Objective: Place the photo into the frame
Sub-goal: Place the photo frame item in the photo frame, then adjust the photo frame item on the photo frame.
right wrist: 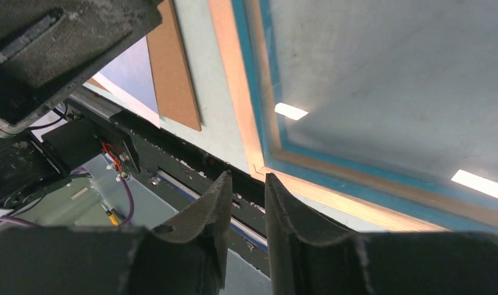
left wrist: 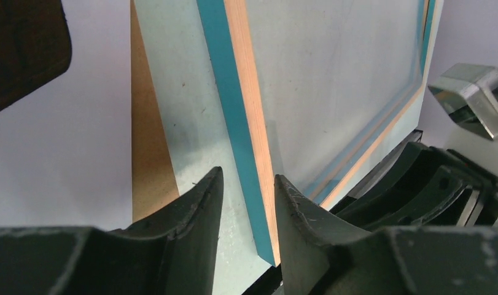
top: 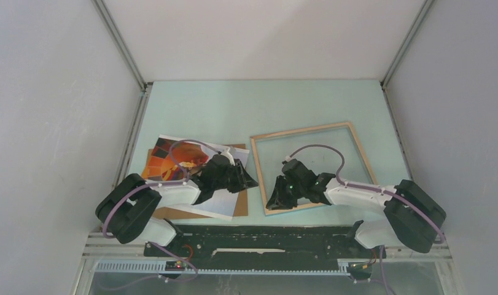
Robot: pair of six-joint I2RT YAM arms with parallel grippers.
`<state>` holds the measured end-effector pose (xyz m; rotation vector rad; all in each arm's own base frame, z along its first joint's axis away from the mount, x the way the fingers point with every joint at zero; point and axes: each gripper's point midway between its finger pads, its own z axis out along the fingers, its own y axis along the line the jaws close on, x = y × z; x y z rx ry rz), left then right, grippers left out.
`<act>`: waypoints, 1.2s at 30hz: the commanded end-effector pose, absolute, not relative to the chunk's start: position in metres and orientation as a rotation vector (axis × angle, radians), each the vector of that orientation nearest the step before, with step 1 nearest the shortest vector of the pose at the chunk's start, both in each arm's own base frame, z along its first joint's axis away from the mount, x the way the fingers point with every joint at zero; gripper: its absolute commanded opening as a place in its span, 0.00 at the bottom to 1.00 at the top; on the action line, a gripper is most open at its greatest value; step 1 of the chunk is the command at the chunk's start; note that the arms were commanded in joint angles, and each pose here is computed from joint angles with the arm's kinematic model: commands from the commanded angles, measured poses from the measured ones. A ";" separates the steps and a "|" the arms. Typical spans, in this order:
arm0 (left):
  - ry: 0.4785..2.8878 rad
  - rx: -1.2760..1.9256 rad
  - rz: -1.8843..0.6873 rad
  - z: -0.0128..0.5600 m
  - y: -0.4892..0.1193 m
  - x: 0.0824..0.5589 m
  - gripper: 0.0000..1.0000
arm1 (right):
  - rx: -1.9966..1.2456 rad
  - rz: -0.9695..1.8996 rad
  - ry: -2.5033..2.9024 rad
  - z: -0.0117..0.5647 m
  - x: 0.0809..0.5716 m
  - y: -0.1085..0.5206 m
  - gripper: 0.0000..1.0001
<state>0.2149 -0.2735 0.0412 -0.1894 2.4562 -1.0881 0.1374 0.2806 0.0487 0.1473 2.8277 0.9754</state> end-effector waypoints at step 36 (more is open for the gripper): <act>2.516 -0.219 -1.086 0.015 -0.280 0.205 0.49 | 0.251 0.601 2.689 0.019 0.162 0.262 0.36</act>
